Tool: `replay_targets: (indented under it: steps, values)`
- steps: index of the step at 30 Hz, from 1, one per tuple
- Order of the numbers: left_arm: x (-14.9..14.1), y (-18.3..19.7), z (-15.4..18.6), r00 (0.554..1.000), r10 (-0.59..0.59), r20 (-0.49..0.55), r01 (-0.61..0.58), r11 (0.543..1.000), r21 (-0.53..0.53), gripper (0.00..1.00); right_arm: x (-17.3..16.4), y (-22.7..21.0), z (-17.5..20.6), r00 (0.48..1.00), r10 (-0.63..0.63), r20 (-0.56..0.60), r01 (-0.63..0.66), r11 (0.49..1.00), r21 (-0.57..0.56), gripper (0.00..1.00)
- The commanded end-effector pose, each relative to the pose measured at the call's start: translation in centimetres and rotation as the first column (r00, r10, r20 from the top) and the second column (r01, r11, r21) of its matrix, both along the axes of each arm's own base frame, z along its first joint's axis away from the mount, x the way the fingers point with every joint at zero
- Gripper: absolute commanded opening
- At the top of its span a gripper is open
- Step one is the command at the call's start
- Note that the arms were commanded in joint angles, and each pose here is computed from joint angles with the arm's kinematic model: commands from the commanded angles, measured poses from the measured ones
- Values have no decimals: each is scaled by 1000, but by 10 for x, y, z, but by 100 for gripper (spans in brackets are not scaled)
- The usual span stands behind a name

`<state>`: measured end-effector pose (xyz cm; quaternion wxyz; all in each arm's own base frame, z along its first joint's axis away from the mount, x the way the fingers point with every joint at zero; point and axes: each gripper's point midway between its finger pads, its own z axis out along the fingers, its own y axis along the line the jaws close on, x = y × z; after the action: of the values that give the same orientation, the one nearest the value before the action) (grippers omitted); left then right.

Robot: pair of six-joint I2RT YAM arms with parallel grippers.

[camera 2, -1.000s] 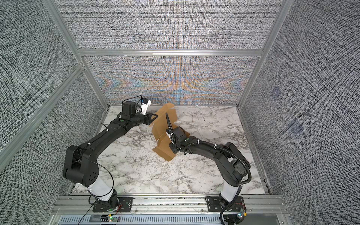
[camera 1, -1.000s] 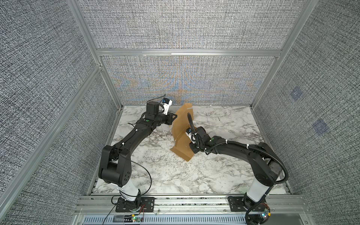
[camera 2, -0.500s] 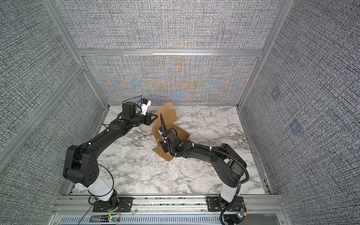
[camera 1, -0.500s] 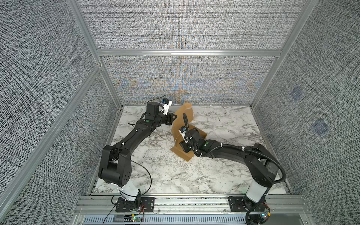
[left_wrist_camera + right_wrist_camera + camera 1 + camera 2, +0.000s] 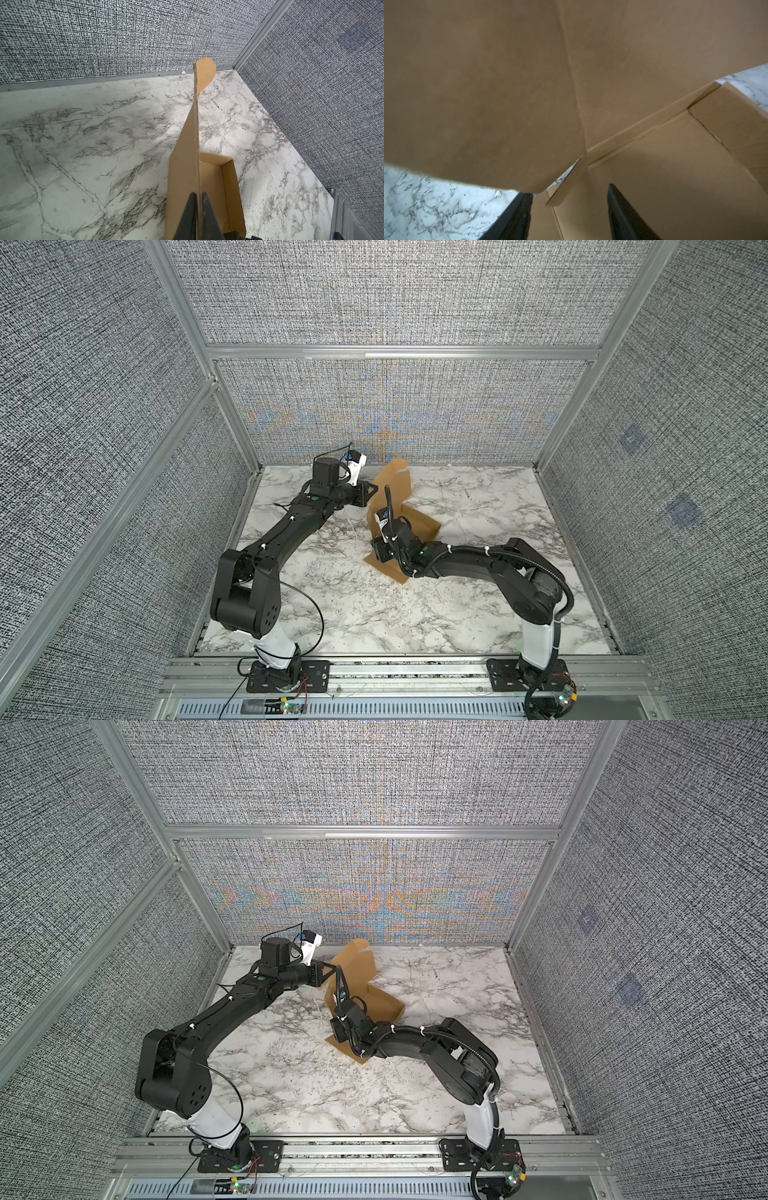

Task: Assemble paper box
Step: First fold the bottom flaps of a flat cardboard box at the center of the table.

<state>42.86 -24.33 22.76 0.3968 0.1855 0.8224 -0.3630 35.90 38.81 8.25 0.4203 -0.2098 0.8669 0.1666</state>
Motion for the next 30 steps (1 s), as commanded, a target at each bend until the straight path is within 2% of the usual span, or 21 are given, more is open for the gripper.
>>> replay_targets:
  steps: [1,5,17,30]
  values:
    - [2,-1,3,1000,4,13,-4,1000,-8,10,4,7,3,1000,-12,6,12,999,46,59]
    - [2,-1,3,1000,2,14,-1,1000,-10,10,5,7,-9,1000,-16,-4,16,1000,18,58]
    - [1,-1,1,1000,-3,17,3,1000,-6,10,7,-19,-15,998,-64,-6,63,997,-35,40]
    - [1,-1,2,1000,-5,21,5,1000,-8,10,13,-41,-21,996,-93,-10,93,994,-55,38]
